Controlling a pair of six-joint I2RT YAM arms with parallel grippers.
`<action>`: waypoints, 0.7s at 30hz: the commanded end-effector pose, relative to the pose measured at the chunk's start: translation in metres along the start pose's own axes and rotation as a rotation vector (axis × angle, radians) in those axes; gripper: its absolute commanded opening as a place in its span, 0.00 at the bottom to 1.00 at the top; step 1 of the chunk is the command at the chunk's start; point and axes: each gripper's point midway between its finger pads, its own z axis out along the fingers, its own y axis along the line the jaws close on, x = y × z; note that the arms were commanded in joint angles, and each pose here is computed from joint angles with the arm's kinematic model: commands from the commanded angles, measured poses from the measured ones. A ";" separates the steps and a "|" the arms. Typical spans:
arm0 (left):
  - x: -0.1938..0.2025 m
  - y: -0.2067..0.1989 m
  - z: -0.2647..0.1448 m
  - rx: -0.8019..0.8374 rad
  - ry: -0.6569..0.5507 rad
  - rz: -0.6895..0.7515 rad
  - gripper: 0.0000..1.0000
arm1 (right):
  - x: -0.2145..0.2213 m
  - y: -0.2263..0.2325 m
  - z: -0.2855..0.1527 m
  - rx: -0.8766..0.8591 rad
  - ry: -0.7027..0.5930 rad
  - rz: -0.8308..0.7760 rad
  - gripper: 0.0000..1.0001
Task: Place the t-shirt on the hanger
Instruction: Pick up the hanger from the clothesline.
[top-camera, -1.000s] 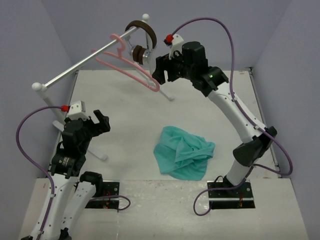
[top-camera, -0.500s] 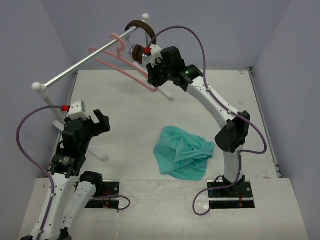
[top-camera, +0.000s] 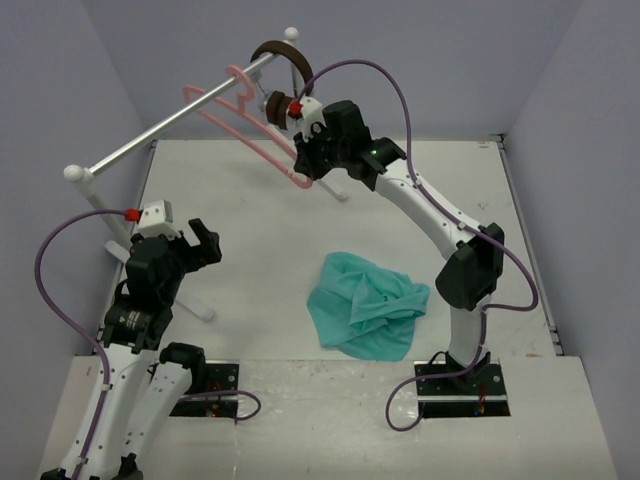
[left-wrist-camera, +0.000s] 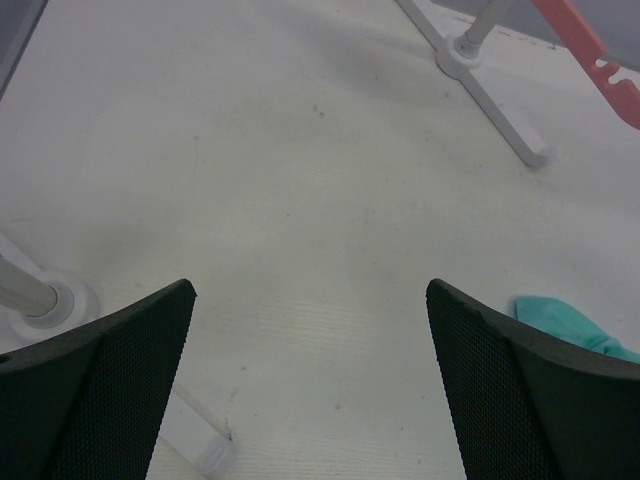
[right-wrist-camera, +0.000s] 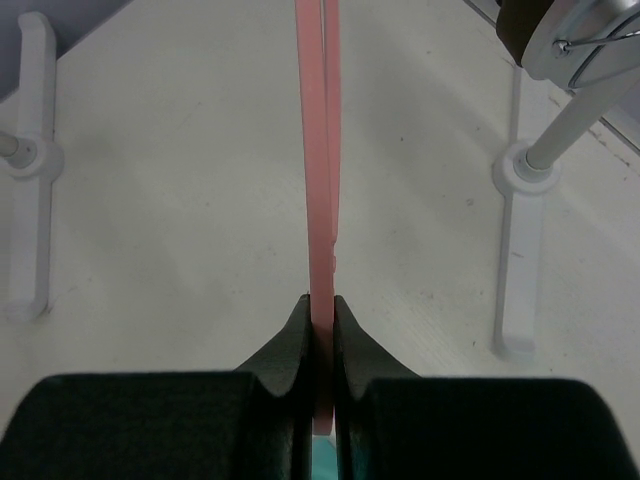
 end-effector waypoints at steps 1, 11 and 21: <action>-0.009 -0.005 0.002 0.022 -0.038 -0.010 1.00 | -0.066 0.029 -0.056 -0.063 -0.199 -0.050 0.00; -0.010 -0.017 0.002 0.079 -0.016 0.010 1.00 | -0.050 0.035 -0.138 0.025 -0.183 0.052 0.00; 0.034 -0.097 0.020 0.418 0.205 -0.045 1.00 | 0.084 0.018 -0.269 0.342 -0.094 0.287 0.00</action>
